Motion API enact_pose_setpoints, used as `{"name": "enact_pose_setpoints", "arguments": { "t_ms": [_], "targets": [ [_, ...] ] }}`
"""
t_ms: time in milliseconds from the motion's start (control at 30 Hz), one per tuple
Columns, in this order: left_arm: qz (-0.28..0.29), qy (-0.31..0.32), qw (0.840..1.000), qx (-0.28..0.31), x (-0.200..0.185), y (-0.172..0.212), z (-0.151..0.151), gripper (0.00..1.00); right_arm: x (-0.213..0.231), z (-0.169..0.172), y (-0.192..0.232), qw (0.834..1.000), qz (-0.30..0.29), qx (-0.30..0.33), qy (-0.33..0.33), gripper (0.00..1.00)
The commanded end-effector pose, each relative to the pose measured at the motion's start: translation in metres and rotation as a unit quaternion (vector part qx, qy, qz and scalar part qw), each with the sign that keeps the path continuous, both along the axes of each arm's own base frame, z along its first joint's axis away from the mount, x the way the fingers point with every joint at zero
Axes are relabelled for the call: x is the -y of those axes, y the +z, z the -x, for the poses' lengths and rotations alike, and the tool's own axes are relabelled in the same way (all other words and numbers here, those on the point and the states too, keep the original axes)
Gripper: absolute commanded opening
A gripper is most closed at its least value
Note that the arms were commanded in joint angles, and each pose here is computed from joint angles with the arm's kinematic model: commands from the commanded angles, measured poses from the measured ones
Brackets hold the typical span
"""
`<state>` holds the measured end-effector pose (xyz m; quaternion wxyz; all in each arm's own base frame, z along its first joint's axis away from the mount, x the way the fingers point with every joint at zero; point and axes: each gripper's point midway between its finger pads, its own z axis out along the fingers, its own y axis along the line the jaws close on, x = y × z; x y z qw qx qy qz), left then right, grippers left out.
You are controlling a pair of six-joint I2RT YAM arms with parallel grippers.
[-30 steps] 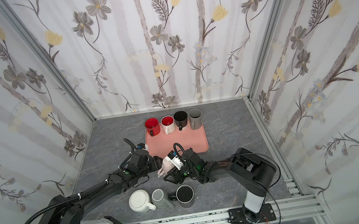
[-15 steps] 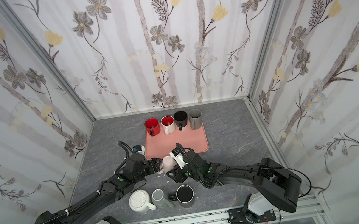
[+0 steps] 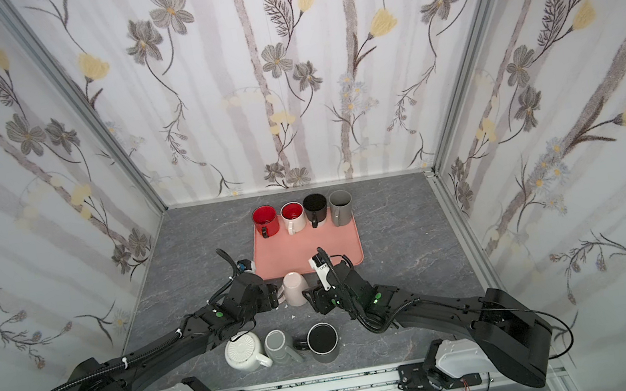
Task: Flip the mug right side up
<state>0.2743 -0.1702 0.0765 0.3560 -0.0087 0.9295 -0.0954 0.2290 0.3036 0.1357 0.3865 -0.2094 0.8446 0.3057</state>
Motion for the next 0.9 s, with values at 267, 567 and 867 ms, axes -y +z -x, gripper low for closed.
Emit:
{"name": "enact_pose_setpoints", "arguments": {
  "t_ms": [267, 567, 867],
  "targets": [
    [-0.005, -0.04, 0.999, 0.01, 0.036, 0.001, -0.017, 0.77, 0.018, -0.004, 0.007, 0.999, 0.001, 0.019, -0.029, 0.6],
    [-0.017, -0.071, 0.997, 0.002, 0.068, 0.006, -0.021, 0.77, 0.038, -0.004, 0.001, 0.999, 0.007, 0.017, -0.05, 0.61],
    [0.005, -0.129, 0.992, 0.015, 0.068, 0.04, 0.018, 0.85, 0.061, -0.011, 0.006, 0.997, 0.002, 0.023, -0.078, 0.62]
  ]
}}
